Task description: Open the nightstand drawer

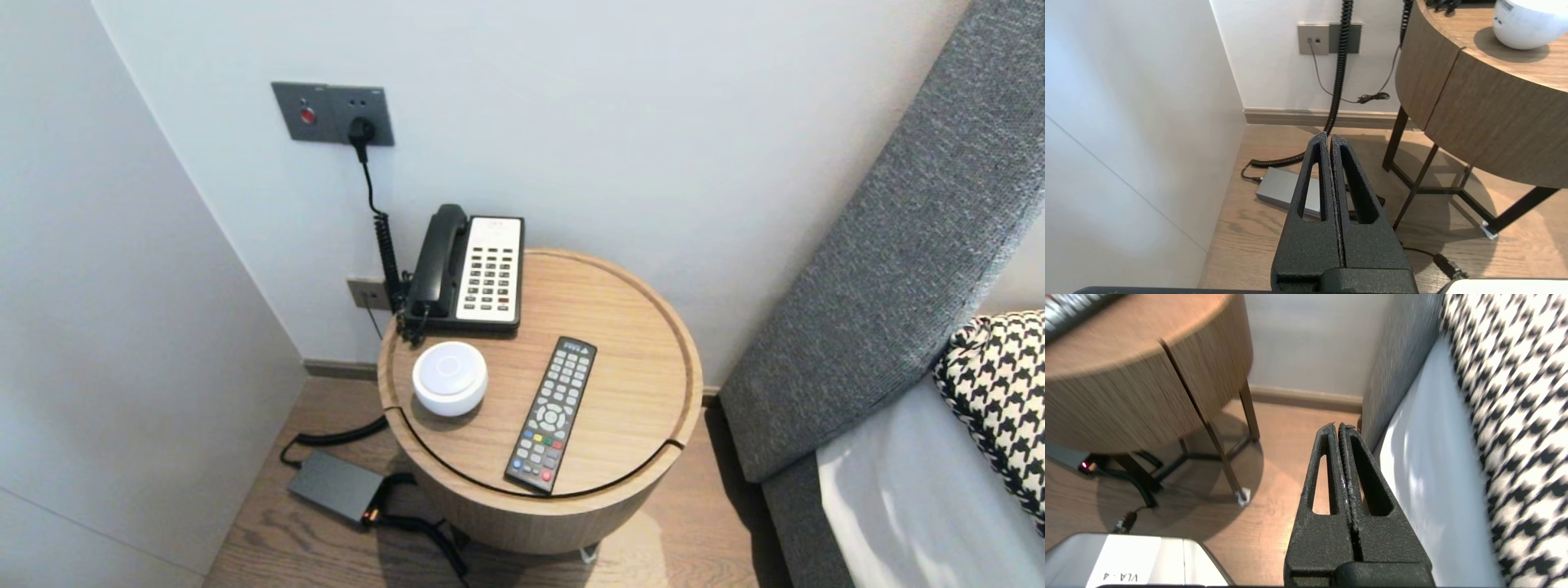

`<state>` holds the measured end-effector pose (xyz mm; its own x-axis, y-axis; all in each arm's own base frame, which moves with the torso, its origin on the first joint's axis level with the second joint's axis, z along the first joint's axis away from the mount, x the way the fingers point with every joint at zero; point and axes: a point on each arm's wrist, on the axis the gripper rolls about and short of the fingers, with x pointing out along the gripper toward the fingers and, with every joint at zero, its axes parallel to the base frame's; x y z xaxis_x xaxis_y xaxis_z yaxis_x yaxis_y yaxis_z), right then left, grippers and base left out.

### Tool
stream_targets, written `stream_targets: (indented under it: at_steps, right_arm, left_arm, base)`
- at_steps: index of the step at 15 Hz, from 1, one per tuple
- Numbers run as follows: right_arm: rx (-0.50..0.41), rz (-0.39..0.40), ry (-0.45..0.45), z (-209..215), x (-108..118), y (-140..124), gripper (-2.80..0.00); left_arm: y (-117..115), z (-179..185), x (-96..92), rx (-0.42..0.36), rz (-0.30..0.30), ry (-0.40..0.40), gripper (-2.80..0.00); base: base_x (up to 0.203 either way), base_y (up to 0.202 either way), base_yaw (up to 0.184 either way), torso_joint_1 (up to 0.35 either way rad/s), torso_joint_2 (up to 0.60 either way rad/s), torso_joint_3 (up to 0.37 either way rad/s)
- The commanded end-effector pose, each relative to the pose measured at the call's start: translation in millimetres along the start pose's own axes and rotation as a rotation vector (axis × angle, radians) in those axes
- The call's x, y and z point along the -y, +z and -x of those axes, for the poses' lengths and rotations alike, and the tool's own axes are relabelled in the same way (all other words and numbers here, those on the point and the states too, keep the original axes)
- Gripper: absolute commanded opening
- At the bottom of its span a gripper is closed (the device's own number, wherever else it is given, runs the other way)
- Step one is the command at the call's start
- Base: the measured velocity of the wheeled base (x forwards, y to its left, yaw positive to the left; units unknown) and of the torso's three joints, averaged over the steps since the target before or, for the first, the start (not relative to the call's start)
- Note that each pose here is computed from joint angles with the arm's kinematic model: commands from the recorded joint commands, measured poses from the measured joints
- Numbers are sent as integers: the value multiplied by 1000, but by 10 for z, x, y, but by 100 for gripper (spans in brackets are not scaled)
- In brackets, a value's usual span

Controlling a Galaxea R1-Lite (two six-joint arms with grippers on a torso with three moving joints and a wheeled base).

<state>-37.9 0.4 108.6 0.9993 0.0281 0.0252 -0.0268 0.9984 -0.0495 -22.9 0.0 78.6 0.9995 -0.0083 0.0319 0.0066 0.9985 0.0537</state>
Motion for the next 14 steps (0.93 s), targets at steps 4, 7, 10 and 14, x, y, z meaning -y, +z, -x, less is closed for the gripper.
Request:
stream_targets:
  at_steps: [4, 7, 10, 14]
  right_arm:
    - [11, 9, 33, 12, 18, 512, -280]
    - [-39, 5, 59, -183, 37, 911, -280]
    - [-75, -7, 82, -473, 59, 1324, -280]
    - [-95, -61, 117, -905, 79, 1812, -280]
  left_arm:
    - [-34, -8, 2, -12, 0, 0, -280]
    - [-34, -8, 2, -12, -1, -2, -280]
    - [-34, -8, 2, -12, 0, 0, -280]
    - [-34, -8, 2, -12, 0, 0, -280]
  base:
    - [0, 0, 0, 0, 0, 0]
    - [0, 0, 0, 0, 0, 0]
    - [0, 0, 0, 0, 0, 0]
    - [0, 0, 0, 0, 0, 0]
